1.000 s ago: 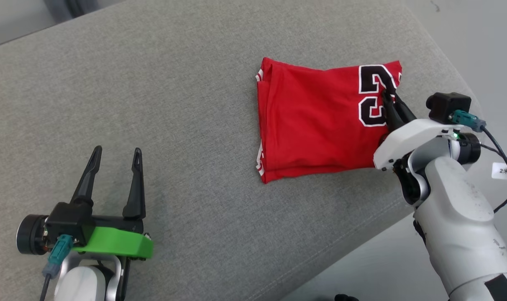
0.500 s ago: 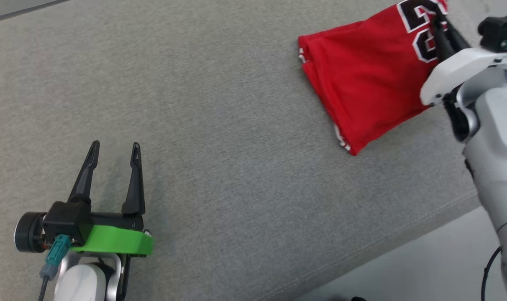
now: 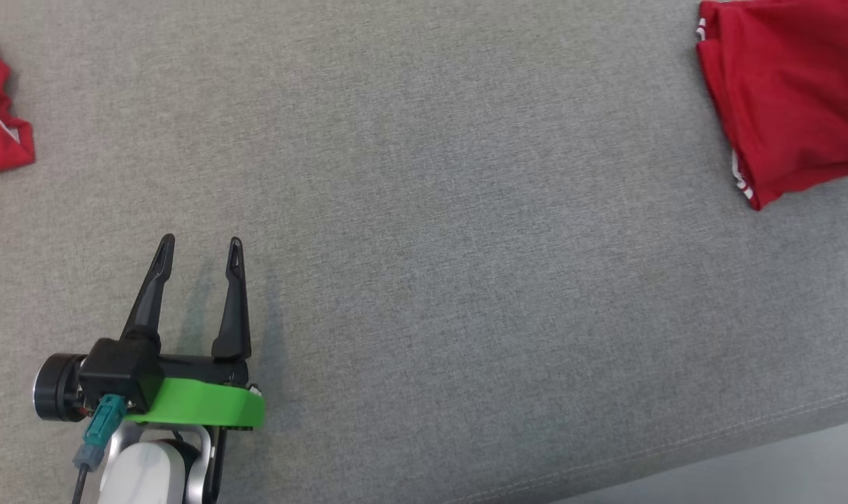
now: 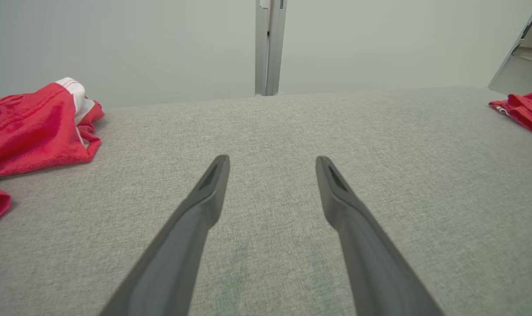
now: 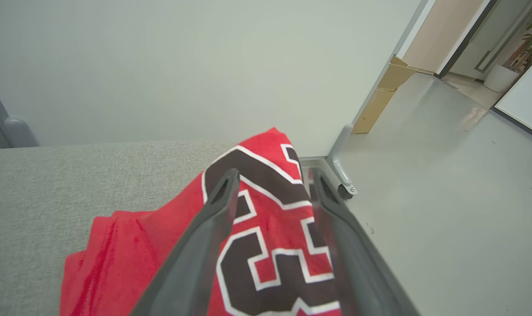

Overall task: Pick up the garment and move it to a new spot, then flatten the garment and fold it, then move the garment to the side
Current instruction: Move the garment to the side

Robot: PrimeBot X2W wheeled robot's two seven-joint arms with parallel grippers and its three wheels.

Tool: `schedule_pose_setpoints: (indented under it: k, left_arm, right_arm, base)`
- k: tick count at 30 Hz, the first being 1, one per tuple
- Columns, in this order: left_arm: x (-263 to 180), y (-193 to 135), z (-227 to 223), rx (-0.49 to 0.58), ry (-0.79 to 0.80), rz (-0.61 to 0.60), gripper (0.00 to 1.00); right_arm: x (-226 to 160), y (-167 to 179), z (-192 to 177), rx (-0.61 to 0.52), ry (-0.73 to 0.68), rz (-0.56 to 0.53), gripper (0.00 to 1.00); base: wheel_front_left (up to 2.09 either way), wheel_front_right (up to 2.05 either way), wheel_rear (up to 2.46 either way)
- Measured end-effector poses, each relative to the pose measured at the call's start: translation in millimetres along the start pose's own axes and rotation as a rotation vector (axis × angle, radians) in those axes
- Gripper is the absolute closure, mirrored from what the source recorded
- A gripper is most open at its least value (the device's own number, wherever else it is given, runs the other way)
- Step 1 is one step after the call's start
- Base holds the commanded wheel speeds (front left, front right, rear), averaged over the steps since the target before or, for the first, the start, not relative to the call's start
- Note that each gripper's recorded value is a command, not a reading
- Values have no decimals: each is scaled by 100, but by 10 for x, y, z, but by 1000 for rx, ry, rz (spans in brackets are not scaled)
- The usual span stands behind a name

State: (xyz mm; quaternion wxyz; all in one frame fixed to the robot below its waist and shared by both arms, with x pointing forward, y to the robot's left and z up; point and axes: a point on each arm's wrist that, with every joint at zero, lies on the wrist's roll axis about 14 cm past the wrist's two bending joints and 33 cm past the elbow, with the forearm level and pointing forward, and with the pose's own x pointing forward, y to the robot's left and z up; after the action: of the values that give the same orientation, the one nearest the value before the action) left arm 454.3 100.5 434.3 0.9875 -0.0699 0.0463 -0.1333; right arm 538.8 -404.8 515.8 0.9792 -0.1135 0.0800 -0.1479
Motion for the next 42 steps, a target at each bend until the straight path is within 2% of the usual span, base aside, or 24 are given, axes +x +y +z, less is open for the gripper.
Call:
schedule_pose_setpoints:
  k: [5,9,19,24,32,38,42]
  left_arm:
    - [-39,87,-39,0,9,28,0]
    - [-47,83,-11,-6,-1,34,0]
    - [-69,128,202,-45,-62,76,0]
    - [-187,236,293,-66,-80,136,0]
    - [-599,392,391,-91,-102,230,0]
    - [-961,479,348,-78,-89,287,0]
    - [-1190,512,239,-79,-61,318,0]
  right_arm:
    - [80,173,-16,-4,-10,24,0]
    - [72,485,110,4,-52,87,0]
    - [-208,1087,447,20,-150,236,0]
    - [-533,1420,485,90,-181,313,0]
    - [-1208,1821,377,278,-202,393,0]
    - [-1718,2042,153,322,-180,447,0]
    - [-1921,2085,138,335,-193,462,0]
  base:
    - [0,0,0]
    - [0,0,0]
    - [0,0,0]
    - [0,0,0]
    - [0,0,0]
    - [0,0,0]
    - [0,0,0]
